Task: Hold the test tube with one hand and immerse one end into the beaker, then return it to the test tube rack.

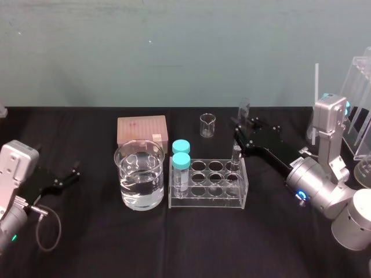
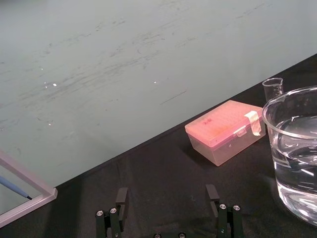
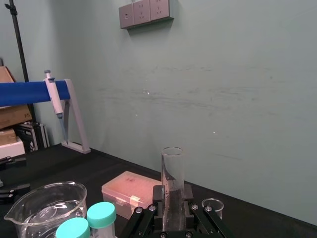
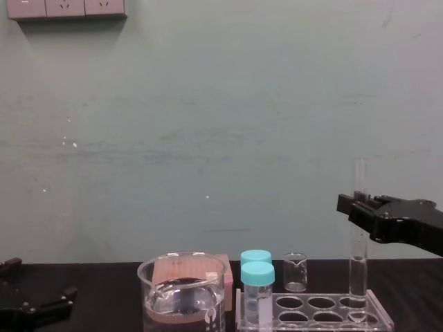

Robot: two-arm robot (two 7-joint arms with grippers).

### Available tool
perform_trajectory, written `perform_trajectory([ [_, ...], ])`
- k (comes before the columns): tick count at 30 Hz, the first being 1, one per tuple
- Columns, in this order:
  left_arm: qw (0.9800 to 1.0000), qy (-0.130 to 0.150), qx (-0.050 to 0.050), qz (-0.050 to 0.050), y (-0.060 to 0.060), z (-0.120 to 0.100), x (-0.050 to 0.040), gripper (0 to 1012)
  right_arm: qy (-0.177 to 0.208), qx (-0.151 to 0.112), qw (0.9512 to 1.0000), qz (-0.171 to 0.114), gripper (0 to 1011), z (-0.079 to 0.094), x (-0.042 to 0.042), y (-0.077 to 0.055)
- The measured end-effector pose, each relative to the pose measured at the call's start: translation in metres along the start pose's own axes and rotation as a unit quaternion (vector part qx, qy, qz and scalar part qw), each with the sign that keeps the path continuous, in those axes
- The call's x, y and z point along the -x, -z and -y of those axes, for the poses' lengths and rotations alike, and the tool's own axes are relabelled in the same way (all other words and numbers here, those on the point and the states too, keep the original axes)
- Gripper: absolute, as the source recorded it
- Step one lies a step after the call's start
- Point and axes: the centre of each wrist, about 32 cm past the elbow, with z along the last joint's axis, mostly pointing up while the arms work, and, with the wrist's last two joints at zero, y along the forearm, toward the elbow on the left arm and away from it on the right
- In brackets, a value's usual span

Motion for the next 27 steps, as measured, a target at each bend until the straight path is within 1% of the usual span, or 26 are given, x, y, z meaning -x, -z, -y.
perform_trajectory([
  [11, 1.0, 0.0, 0.0, 0.0, 0.0, 0.0, 0.0, 1000, -0.002, 0.0, 1.0, -0.003, 226, 0.0, -0.0003, 0.005],
  [27, 1.0, 0.0, 0.0, 0.0, 0.0, 0.0, 0.0, 1000, -0.002, 0.017, 0.9998, -0.001, 225, 0.0, 0.0001, 0.013],
])
